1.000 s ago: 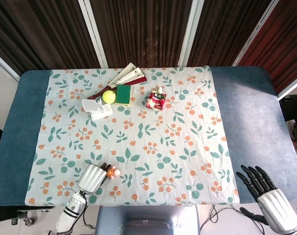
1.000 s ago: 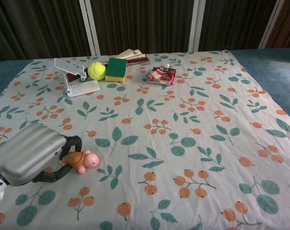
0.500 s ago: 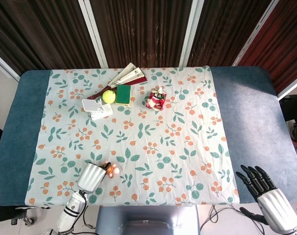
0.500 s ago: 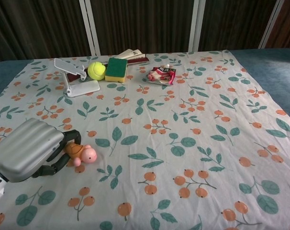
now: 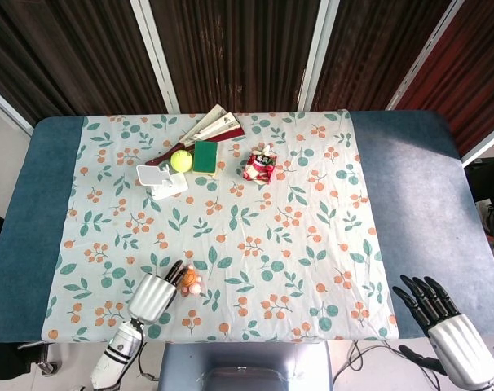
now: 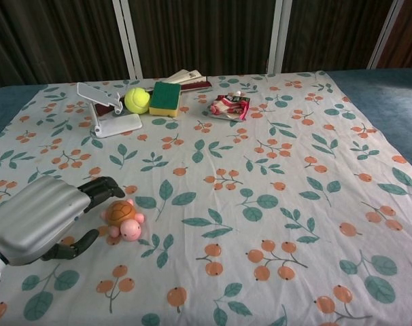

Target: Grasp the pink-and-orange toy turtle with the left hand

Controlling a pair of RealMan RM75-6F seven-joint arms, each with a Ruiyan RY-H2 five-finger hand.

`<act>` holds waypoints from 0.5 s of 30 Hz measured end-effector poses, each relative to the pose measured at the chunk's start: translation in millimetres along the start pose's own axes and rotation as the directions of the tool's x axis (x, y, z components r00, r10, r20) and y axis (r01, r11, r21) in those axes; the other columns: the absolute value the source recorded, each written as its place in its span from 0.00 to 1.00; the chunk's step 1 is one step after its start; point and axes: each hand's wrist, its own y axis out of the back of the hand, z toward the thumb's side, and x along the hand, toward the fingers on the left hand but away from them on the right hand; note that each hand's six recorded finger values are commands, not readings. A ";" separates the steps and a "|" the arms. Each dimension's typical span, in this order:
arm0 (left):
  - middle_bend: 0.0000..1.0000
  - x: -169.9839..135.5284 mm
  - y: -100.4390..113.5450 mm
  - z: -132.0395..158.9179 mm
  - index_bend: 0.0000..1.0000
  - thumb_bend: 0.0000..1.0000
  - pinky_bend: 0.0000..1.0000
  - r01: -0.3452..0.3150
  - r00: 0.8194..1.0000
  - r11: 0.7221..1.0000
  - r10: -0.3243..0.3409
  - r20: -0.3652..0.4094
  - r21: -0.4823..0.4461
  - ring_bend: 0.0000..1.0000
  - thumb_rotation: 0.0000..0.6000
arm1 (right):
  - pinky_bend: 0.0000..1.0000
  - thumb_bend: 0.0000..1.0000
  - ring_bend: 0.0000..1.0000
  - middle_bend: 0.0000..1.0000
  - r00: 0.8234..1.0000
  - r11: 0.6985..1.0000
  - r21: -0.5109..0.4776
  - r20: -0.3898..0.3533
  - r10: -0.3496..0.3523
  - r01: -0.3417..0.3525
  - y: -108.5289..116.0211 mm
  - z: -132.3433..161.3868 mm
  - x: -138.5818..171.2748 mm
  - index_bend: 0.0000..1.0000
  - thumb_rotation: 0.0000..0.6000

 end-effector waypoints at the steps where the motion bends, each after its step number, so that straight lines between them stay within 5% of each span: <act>1: 0.16 -0.2 0.9 0.7 0.23 0.42 1.00 0.000 1.000 1.000 0.000 0.001 0.000 1.00 1.00 | 0.00 0.08 0.00 0.00 1.000 1.000 0.000 0.000 0.000 0.000 0.0 0.1 0.1 0.00 1.00; 15: 0.33 8.9 2.4 19.8 0.34 0.42 1.00 -0.015 0.998 1.000 0.013 0.068 0.026 1.00 1.00 | 0.00 0.08 0.00 0.00 1.000 1.000 -0.008 -0.005 -0.008 0.008 3.1 -0.4 1.9 0.00 1.00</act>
